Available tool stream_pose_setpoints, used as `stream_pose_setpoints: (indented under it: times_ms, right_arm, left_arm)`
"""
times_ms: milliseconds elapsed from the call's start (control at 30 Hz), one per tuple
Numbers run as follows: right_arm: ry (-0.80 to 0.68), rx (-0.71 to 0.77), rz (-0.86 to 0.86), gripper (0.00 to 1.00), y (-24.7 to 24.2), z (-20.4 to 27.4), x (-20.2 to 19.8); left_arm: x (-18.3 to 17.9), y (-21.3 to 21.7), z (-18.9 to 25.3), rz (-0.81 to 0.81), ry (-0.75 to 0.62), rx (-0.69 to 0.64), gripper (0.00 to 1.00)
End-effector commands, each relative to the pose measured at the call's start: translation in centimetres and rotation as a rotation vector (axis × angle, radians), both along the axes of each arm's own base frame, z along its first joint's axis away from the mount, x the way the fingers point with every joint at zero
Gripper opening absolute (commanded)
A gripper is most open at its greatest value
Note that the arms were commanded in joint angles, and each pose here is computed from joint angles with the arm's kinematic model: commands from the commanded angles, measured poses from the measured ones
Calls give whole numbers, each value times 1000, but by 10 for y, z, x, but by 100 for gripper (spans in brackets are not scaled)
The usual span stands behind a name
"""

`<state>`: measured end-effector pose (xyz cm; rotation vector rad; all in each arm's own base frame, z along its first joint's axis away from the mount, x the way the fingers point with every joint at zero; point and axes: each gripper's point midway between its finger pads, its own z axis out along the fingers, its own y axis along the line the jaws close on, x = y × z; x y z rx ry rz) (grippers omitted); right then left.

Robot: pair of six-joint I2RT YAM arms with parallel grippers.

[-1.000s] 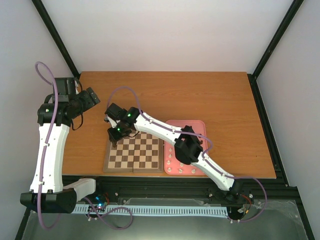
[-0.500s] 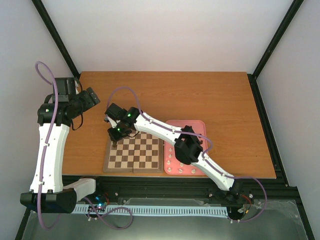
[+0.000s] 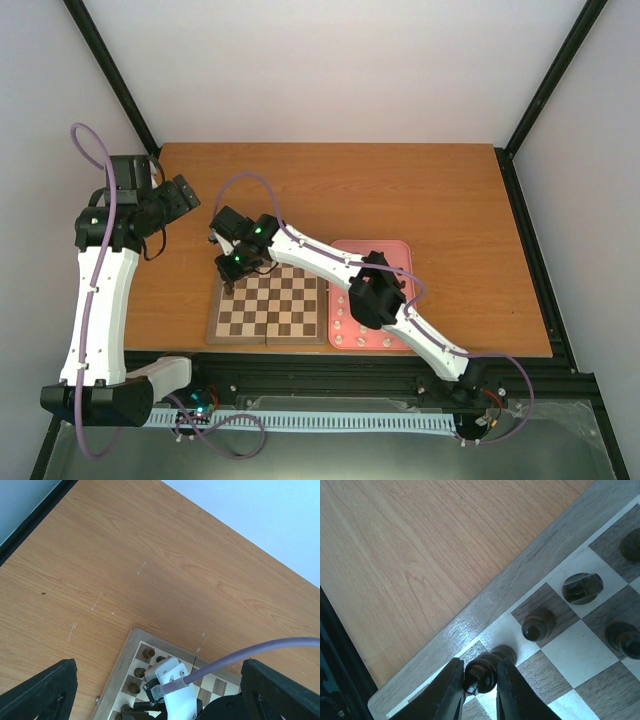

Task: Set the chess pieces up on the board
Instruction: Adjust the chess piece on the chessboard.

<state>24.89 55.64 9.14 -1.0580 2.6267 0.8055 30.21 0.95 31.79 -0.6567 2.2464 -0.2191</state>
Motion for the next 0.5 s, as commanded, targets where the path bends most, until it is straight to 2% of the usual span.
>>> stream_pose_setpoints:
  times_ms: [0,467]
  right_arm:
    - [-46,38,3,18,11,10,3]
    - [-66,36,1,17,13,6,7]
  left_arm:
    - [-1,-1,6,-20,-8,21,100]
    - [0,-1,5,-23,-6,22,100]
